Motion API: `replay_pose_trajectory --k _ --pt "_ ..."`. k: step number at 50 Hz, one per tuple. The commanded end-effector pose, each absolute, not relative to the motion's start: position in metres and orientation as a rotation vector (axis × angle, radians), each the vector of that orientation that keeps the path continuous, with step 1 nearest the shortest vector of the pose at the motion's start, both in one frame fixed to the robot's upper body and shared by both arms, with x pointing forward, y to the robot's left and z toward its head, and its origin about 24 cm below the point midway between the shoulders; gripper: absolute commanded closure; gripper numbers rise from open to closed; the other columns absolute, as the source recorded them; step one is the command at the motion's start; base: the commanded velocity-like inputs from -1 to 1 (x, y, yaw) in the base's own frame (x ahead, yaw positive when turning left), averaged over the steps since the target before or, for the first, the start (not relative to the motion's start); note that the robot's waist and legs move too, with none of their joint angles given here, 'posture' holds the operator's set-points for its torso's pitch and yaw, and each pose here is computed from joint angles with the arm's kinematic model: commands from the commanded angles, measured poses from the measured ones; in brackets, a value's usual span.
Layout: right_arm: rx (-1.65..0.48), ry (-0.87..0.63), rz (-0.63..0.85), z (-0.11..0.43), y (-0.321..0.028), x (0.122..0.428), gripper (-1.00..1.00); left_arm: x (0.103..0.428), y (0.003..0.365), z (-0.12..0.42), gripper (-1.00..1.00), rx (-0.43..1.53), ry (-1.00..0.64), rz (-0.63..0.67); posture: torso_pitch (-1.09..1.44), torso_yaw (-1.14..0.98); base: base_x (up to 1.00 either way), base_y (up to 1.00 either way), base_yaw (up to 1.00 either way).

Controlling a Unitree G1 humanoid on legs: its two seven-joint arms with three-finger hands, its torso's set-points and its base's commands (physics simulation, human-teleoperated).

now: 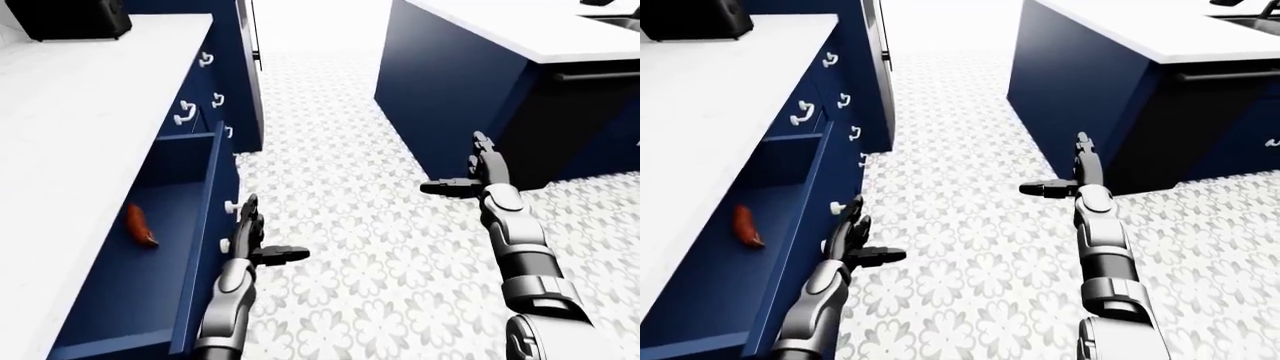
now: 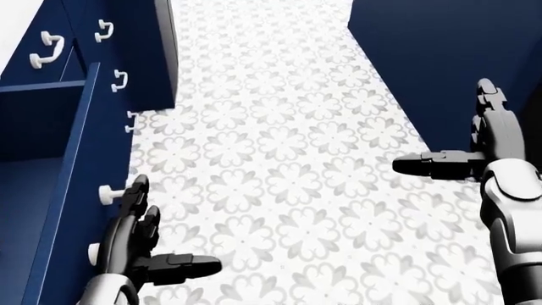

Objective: Close the right drawer.

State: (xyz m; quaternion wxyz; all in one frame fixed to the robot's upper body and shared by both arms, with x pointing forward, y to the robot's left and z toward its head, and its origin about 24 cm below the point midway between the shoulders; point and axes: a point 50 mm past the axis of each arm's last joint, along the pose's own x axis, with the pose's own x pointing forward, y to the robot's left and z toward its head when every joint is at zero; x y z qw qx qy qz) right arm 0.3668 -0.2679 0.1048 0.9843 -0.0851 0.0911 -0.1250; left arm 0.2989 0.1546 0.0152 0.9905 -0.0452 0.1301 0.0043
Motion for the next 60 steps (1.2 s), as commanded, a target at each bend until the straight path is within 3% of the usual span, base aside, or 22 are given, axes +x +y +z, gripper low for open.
replay_pose_trajectory --k 1,60 --pt "-0.184 0.077 -0.262 0.131 -0.270 0.372 -1.00 0.306 0.173 0.037 -1.00 -0.071 0.162 0.087 0.00 0.00 0.00 0.00 0.00" --pt "-0.198 0.062 -0.256 0.144 -0.265 0.370 -1.00 0.282 0.273 0.058 -1.00 -0.137 0.118 0.319 0.00 0.00 0.00 0.00 0.00"
